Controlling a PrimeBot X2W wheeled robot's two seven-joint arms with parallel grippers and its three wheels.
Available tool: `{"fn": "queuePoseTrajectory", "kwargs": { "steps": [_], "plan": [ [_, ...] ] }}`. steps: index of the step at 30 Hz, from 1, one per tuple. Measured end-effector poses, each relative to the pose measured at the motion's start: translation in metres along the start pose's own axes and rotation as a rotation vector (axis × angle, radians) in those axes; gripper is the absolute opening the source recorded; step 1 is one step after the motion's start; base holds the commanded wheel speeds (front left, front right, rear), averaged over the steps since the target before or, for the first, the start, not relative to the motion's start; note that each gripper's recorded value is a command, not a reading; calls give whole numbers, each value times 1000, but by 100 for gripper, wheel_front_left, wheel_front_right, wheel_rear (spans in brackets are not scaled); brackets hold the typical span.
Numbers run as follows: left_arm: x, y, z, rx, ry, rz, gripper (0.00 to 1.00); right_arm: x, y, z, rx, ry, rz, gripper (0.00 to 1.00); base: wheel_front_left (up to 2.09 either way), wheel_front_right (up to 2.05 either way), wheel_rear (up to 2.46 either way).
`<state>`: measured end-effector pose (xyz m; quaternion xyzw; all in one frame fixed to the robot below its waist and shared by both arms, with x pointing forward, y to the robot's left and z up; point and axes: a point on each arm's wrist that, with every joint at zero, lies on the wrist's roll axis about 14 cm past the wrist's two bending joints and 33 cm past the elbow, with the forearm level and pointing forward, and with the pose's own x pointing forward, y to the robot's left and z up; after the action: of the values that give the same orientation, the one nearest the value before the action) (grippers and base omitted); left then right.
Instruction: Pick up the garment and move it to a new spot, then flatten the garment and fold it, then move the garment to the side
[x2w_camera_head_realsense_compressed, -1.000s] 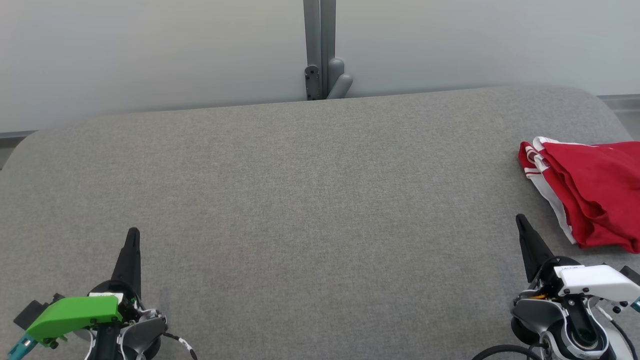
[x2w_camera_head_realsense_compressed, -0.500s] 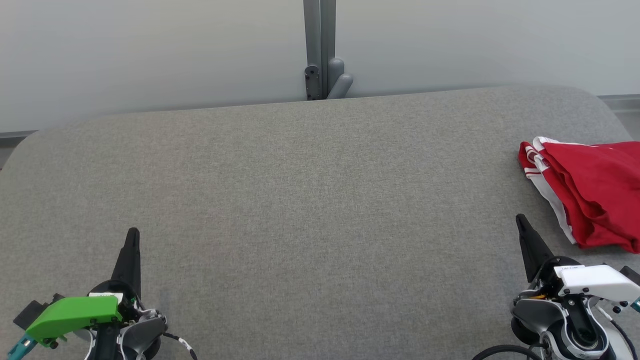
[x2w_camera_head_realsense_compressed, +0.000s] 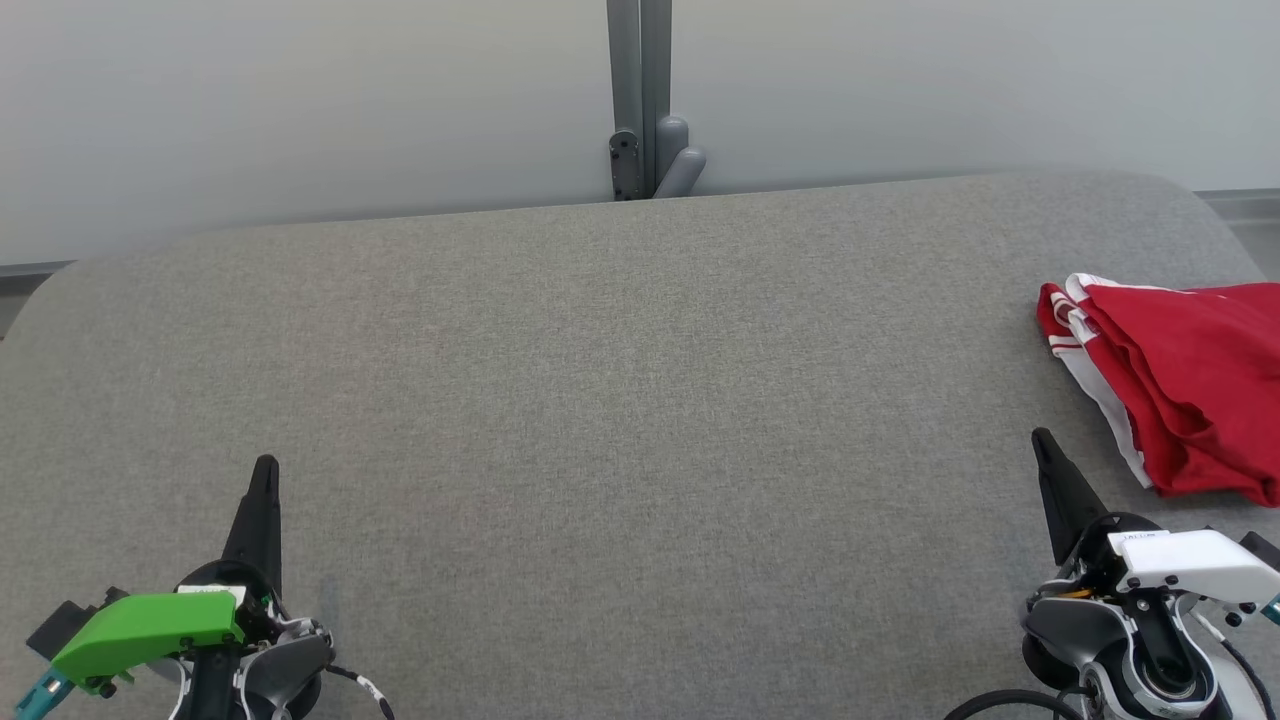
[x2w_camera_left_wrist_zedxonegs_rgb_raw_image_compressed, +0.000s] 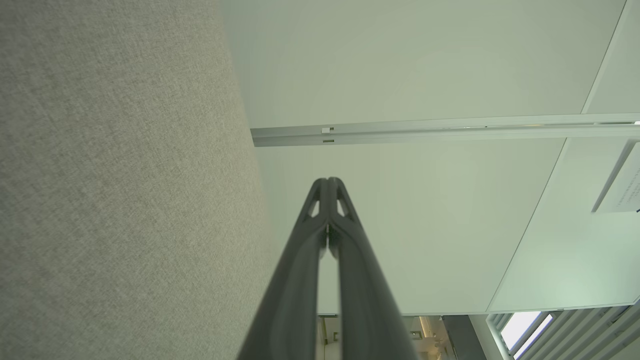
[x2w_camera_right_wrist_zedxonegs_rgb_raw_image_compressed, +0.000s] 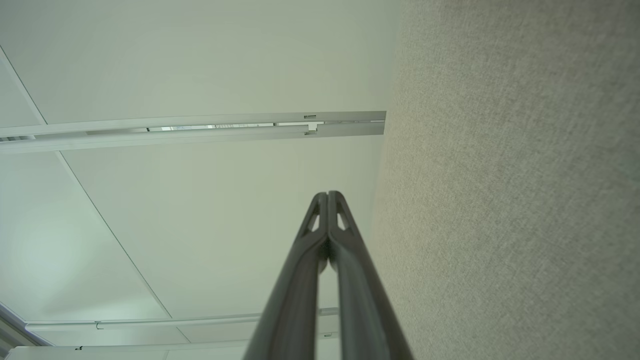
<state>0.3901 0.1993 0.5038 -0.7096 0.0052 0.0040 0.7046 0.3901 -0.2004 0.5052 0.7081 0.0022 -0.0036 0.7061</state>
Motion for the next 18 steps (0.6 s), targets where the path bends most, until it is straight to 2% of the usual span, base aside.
{"fn": "queuePoseTrajectory", "kwargs": {
  "steps": [18],
  "plan": [
    [0,0,0,0,0,0,0,0,0,0,0,0,0,0,0,0,0]
  ]
}}
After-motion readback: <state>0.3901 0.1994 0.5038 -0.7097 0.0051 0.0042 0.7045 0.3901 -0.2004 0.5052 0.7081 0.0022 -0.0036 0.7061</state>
